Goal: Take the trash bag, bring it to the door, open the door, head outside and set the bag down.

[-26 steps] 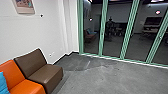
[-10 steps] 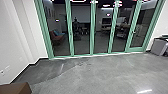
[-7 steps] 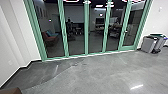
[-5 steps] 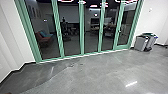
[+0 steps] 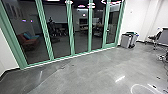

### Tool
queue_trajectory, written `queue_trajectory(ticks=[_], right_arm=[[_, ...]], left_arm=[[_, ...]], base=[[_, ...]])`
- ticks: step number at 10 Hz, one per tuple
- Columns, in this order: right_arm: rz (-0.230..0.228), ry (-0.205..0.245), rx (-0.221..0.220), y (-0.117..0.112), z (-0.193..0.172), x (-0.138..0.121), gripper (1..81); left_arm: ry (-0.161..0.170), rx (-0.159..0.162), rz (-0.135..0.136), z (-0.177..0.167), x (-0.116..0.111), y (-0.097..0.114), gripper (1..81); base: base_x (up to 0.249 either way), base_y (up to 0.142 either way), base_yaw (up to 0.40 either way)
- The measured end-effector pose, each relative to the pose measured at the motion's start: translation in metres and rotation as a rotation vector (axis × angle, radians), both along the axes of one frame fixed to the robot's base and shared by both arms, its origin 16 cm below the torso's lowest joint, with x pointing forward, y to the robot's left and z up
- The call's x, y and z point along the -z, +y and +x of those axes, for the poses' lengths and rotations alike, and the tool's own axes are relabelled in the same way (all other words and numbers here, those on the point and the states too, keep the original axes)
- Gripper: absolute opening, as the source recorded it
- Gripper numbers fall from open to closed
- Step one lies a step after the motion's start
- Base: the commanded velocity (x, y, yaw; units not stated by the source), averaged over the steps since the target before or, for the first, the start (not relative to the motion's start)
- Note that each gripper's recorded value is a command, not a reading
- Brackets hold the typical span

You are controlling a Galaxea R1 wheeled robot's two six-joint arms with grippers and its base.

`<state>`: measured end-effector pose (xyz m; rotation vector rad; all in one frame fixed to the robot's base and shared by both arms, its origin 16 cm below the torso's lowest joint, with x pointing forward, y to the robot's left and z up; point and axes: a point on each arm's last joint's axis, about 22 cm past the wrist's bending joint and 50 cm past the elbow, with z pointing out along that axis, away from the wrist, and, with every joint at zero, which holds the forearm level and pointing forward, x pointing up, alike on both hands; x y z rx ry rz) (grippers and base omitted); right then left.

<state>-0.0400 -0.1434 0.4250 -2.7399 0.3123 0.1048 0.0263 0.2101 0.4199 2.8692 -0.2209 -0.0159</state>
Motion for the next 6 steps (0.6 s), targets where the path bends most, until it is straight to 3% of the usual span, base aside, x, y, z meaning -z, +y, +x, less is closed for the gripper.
queue_trajectory(ticks=[3, 6], right_arm=[[0.0, -0.001, 0.0, 0.0, 0.0001, 0.0, 81.1], [0.0, 0.002, 0.0, -0.0001, -0.0022, -0.0001, 81.1]], left_arm=[[0.0, 0.0, 0.0, 0.0003, 0.0, 0.0, 1.0], [-0.001, 0.0, 0.0, 0.0005, 0.0, 0.0, 1.0]], base=[[0.0, 0.0, -0.213], [0.0, 0.0, -0.032]])
